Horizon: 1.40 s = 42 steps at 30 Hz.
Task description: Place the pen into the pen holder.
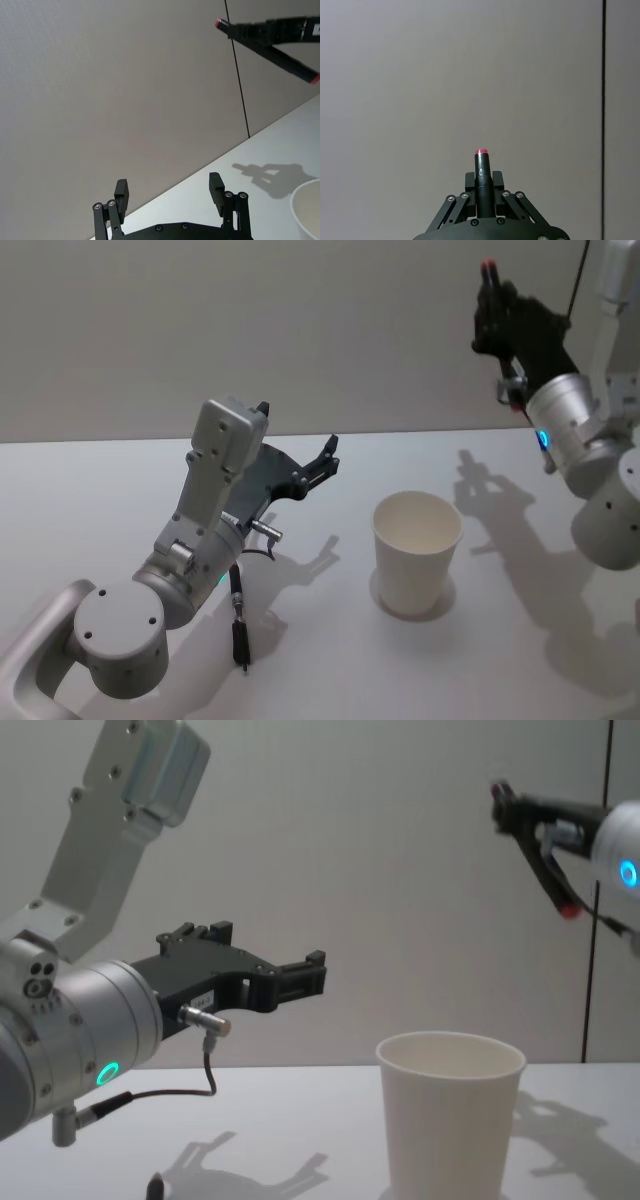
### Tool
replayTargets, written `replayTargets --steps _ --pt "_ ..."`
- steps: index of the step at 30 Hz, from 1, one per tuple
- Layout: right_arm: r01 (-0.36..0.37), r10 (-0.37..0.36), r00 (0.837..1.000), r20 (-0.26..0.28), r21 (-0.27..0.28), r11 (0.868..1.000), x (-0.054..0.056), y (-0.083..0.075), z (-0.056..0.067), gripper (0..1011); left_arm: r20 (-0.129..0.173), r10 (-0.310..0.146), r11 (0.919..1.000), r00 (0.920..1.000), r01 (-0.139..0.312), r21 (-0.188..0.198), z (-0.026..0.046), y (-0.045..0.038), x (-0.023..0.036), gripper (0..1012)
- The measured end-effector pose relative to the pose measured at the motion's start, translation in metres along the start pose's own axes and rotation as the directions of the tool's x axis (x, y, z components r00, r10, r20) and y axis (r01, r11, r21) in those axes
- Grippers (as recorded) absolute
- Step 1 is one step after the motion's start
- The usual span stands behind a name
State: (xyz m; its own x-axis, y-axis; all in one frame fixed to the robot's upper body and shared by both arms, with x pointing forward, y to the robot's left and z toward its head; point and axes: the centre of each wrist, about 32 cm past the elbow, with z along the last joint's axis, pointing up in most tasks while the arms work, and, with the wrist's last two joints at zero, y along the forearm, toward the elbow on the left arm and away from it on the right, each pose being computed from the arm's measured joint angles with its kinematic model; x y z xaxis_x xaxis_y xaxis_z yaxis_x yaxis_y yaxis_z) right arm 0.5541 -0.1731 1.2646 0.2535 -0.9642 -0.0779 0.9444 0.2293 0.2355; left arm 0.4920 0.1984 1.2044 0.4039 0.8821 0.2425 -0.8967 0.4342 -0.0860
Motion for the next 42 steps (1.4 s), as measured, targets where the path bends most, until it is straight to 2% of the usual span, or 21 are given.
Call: replayTargets --steps 6,10,15,21,32,35,42 --pt "-0.053 0.055 0.998 -0.032 0.059 0.997 -0.011 -0.001 0.01 187 0.0 0.0 1.0 1.0 0.0 0.0 0.0 0.0 0.0 1001" --pt "-0.107 0.113 0.992 -0.058 0.095 0.99 -0.02 -0.002 0.017 187 0.0 0.0 1.0 1.0 0.0 0.0 0.0 0.0 0.0 1001" --pt "-0.163 0.172 0.982 -0.081 0.112 0.98 -0.028 -0.005 0.023 187 0.0 0.0 1.0 1.0 0.0 0.0 0.0 0.0 0.0 1001" --pt "-0.242 0.252 0.962 -0.105 0.102 0.965 -0.036 -0.014 0.028 187 0.0 0.0 1.0 1.0 0.0 0.0 0.0 0.0 0.0 1001" --pt "-0.344 0.346 0.933 -0.1 0.038 0.938 -0.032 -0.035 0.029 187 0.0 0.0 1.0 1.0 0.0 0.0 0.0 0.0 0.0 1001" --pt "-0.367 0.367 0.925 -0.097 0.021 0.93 -0.028 -0.041 0.024 187 0.0 0.0 1.0 1.0 0.0 0.0 0.0 0.0 0.0 1001" --pt "-0.395 0.395 0.913 -0.103 0.019 0.918 -0.024 -0.048 0.014 187 0.0 0.0 1.0 1.0 0.0 0.0 0.0 0.0 0.0 1001"
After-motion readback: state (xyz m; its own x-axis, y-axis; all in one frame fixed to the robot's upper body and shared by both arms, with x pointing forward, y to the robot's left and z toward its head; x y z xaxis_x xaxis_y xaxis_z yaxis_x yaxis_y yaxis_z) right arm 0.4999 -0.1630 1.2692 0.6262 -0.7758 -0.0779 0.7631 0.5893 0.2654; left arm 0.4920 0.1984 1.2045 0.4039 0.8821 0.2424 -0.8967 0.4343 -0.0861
